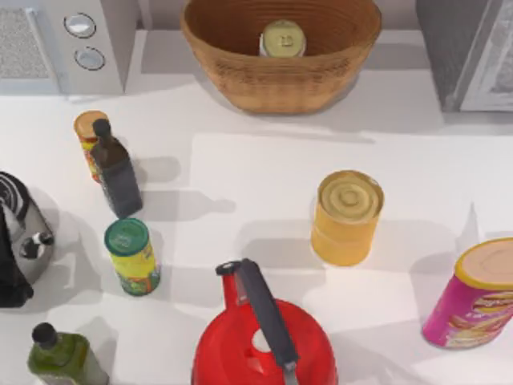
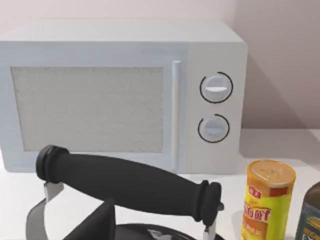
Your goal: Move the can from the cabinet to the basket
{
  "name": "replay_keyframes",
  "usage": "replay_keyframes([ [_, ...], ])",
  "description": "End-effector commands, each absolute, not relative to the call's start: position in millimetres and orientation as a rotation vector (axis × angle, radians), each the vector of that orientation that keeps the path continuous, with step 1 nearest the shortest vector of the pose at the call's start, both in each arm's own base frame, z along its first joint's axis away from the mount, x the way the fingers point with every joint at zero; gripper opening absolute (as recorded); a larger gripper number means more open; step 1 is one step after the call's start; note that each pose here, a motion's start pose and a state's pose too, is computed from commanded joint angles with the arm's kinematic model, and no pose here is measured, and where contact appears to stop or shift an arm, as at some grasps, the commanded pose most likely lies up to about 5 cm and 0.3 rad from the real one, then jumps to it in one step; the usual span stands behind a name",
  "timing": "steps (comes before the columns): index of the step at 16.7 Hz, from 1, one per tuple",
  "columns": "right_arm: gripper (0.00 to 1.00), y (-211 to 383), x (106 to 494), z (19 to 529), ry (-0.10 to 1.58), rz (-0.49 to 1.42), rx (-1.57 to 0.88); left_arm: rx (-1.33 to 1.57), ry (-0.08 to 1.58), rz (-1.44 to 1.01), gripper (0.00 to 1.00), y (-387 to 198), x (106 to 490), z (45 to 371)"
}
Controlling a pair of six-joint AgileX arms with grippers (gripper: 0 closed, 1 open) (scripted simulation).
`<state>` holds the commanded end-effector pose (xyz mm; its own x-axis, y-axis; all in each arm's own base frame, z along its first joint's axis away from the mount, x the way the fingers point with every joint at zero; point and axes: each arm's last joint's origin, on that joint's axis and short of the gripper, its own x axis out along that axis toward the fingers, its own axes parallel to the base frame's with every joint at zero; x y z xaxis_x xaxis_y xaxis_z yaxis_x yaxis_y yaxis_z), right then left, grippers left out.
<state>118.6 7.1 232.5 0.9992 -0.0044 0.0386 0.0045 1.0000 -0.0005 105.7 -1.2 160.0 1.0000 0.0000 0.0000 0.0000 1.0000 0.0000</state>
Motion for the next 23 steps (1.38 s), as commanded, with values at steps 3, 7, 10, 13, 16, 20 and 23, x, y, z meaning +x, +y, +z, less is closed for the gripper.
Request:
replay_keyframes([
  [3,1.0,1.5,107.9,186.4,-0.014,-0.002,-0.001,0.0,0.0,0.0,1.0,-1.2,105.7,160.0],
  [7,1.0,-1.2,105.7,160.0,0.0,0.0,0.0,0.0,0.0,0.0,1.0,-1.2,105.7,160.0],
  [10,1.0,-1.2,105.7,160.0,0.0,0.0,0.0,0.0,0.0,0.0,1.0,-1.2,105.7,160.0],
  [13,1.0,-1.0,105.9,160.5,0.001,0.002,0.0,0.0,0.0,0.0,1.0,-1.2,105.7,160.0],
  [16,1.0,-5.2,108.5,170.0,-0.022,0.003,-0.001,0.0,0.0,0.0,1.0,-1.2,105.7,160.0],
  [20,1.0,-22.3,122.0,191.5,-0.057,0.0,-0.014,0.0,0.0,0.0,1.0,-1.2,105.7,160.0],
  [23,1.0,-47.8,140.6,202.0,-0.047,-0.004,-0.022,0.0,0.0,0.0,1.0,-1.2,105.7,160.0],
])
